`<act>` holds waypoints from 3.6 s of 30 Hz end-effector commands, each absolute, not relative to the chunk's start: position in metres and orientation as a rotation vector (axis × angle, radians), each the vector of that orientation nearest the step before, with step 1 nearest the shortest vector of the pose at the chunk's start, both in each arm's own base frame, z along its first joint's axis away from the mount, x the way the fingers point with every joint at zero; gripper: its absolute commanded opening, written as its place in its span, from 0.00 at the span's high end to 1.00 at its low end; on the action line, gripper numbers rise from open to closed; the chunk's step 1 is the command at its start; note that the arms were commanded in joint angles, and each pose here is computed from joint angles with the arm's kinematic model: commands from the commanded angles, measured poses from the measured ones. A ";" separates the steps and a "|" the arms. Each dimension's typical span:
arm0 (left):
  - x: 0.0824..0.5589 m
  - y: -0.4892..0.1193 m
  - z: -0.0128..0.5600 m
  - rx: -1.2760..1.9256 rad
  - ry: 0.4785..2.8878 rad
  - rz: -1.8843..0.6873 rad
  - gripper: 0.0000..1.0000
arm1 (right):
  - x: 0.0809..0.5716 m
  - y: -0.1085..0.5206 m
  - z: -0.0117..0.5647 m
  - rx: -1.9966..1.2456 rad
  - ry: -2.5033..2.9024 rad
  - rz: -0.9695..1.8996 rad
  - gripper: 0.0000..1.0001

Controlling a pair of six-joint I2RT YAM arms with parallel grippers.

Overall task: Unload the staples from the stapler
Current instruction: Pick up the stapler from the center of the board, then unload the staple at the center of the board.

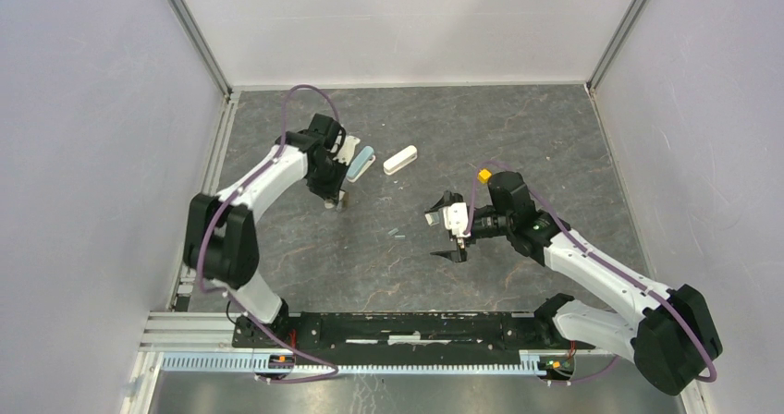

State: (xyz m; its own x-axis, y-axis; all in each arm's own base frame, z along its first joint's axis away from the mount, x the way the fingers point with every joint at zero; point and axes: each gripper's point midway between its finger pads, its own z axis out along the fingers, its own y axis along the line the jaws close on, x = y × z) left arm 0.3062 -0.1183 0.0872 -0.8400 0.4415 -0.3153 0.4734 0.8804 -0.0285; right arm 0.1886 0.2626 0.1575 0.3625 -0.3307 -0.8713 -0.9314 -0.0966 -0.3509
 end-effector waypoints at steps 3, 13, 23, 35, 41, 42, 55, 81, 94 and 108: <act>0.288 -0.185 0.133 0.538 2.470 -0.566 0.98 | 0.188 0.274 0.168 -1.559 1.162 0.885 0.02; 0.248 -0.241 0.144 0.626 2.249 -0.832 0.98 | 0.197 0.294 0.157 -1.354 1.313 1.102 0.02; 0.224 -0.259 0.150 0.888 2.086 -0.806 0.98 | 0.207 0.300 0.128 -1.324 1.395 1.168 0.03; 0.202 -0.275 0.157 1.015 1.927 -0.905 0.98 | 0.204 0.305 0.116 -1.332 1.405 1.284 0.11; 0.192 -0.281 0.162 1.075 1.849 -0.932 0.98 | 0.202 0.310 0.121 -1.312 1.386 1.349 0.16; 0.190 -0.282 0.161 1.078 1.846 -0.937 0.98 | 0.200 0.311 0.124 -1.305 1.369 1.364 0.18; 0.183 -0.282 0.168 1.083 1.792 -0.956 0.98 | 0.191 0.313 0.134 -1.248 1.362 1.469 0.35; 0.186 -0.261 0.157 1.029 1.852 -0.818 0.98 | 0.228 0.296 0.098 -1.549 1.427 1.028 0.85; 0.190 -0.251 0.109 1.121 2.042 -0.581 0.98 | 0.261 0.255 0.068 -1.714 1.536 0.588 0.90; 0.189 -0.263 0.130 1.102 1.963 -0.661 0.98 | 0.235 0.270 0.075 -1.686 1.493 0.804 0.89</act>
State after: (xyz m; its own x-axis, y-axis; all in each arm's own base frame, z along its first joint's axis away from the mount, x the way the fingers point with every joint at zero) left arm 0.1923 -0.2614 0.1036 -0.3771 0.5152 -0.7696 0.8532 0.5165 -0.0724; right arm 0.2322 0.2789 0.0782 0.2028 -0.5151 -0.8328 -0.9792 -0.1025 -0.1751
